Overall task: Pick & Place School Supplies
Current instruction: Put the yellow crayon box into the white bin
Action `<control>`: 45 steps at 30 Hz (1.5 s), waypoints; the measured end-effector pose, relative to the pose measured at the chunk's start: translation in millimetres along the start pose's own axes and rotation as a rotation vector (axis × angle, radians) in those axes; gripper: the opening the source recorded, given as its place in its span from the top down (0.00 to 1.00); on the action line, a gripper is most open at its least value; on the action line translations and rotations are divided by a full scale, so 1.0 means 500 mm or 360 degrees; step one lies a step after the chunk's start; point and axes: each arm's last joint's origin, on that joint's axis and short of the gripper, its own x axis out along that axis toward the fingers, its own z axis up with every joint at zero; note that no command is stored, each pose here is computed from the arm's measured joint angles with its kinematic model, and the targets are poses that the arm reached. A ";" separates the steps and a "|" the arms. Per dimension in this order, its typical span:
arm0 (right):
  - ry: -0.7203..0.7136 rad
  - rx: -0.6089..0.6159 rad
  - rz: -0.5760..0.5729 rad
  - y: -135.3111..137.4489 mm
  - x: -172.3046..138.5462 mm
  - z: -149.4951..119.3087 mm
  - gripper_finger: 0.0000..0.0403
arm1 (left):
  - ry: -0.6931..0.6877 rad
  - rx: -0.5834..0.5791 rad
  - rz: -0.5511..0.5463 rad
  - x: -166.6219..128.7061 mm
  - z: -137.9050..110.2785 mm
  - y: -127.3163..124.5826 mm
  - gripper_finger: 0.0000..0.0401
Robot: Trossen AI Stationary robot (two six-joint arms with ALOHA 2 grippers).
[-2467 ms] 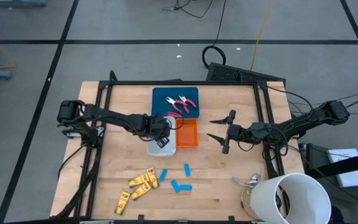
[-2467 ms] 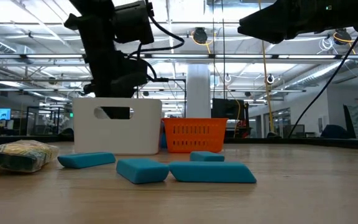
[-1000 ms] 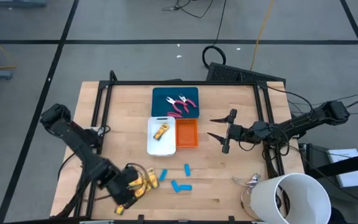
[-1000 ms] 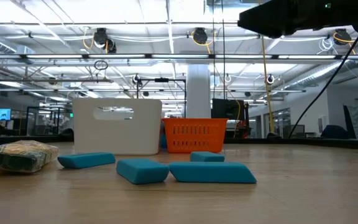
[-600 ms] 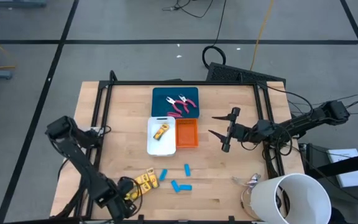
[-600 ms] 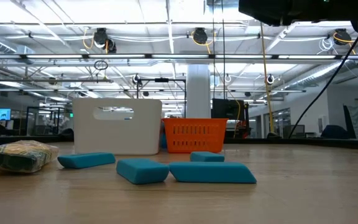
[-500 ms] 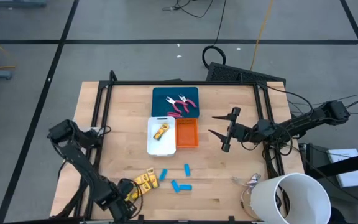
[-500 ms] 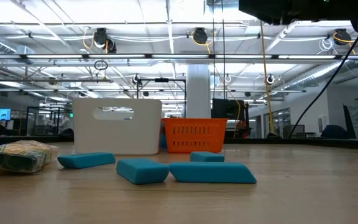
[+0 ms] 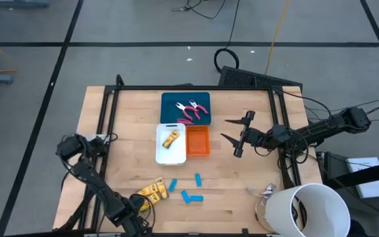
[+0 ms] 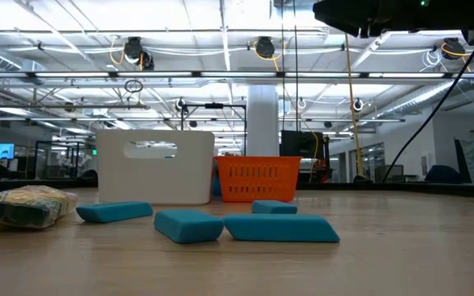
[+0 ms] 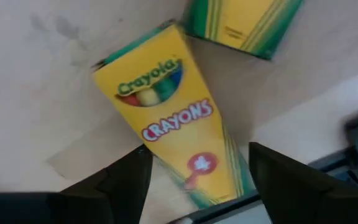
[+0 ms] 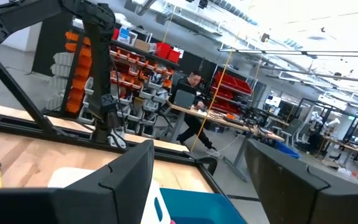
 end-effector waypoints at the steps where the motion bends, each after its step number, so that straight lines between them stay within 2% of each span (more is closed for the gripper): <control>1: 0.0001 0.0000 0.0001 0.000 0.000 0.000 0.39 | 0.0018 -0.0003 -0.0003 0.004 0.001 -0.003 0.34; 5: 0.0009 0.0009 0.0005 0.001 0.000 -0.001 0.39 | 0.0076 -0.0021 0.0061 0.015 0.004 -0.003 0.34; 14: 0.0012 0.0017 0.0007 0.001 0.000 -0.001 0.39 | 0.0046 -0.0114 0.0354 0.015 0.010 0.032 0.34; 18: 0.0017 0.0016 0.0009 0.001 0.000 -0.002 0.39 | 0.0031 -0.0137 0.0430 0.015 0.009 0.042 0.34; 24: 0.0020 0.0015 0.0011 0.002 0.000 -0.002 0.39 | -0.0087 0.0084 0.0316 0.021 0.000 0.037 0.34; 36: 0.0037 0.0006 0.0019 0.003 0.000 -0.005 0.39 | -0.0125 0.0164 0.0281 0.025 -0.008 0.037 0.34; 39: 0.0040 0.0004 0.0020 0.003 0.000 -0.005 0.39 | -0.0120 0.0167 0.0277 0.025 -0.008 0.036 0.38; 45: 0.0040 0.0004 0.0020 0.003 0.000 -0.005 0.39 | -0.0118 0.0209 0.0270 0.025 -0.008 0.035 0.52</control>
